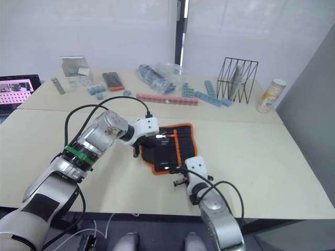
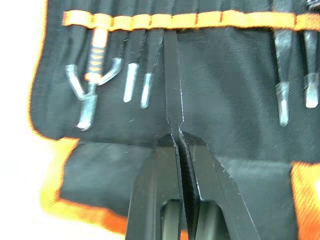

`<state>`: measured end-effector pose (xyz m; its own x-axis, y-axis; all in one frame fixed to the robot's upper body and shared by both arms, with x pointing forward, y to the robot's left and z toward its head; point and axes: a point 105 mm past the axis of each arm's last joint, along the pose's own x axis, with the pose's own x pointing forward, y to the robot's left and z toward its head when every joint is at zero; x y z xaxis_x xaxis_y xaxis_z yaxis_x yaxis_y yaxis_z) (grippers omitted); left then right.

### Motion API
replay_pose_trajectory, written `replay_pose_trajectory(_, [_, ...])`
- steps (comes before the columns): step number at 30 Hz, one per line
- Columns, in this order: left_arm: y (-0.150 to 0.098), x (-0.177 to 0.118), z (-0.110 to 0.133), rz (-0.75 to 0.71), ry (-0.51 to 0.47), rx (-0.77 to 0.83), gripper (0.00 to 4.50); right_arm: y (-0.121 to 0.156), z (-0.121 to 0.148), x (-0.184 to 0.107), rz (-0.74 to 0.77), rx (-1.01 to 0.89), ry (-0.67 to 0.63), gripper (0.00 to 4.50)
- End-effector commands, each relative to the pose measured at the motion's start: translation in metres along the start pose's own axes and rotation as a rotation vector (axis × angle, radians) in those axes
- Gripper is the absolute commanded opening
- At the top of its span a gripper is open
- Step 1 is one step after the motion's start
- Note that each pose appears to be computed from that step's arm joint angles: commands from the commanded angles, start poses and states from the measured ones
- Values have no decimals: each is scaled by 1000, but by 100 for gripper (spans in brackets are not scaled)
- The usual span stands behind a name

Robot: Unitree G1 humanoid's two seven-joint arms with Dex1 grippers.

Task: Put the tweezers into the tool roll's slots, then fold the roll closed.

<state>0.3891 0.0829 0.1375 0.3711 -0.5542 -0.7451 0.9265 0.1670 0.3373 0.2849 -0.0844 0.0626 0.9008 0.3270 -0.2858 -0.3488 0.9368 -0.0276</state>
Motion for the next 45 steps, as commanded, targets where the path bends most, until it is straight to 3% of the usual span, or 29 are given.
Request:
replay_pose_trajectory(1, [12, -10, 15, 35, -15, 85, 3, 3, -28, 2, 14, 17, 129, 0])
replay_pose_trajectory(9, [12, -5, 18, 12, -23, 113, 3, -3, 15, -2, -21, -8, -25, 0])
replay_pose_trajectory(12, [10, -3, 20, 1, -24, 128, 3, -3, 20, 0, -29, -1, -34, 0])
replay_pose_trajectory(26, [8, 8, 34, -33, -36, 195, 3, 14, -57, 3, -3, 96, 314, 0])
replay_pose_trajectory(45, [13, 4, 35, -89, -29, 289, 3, 20, -56, 4, 26, 61, 327, 0])
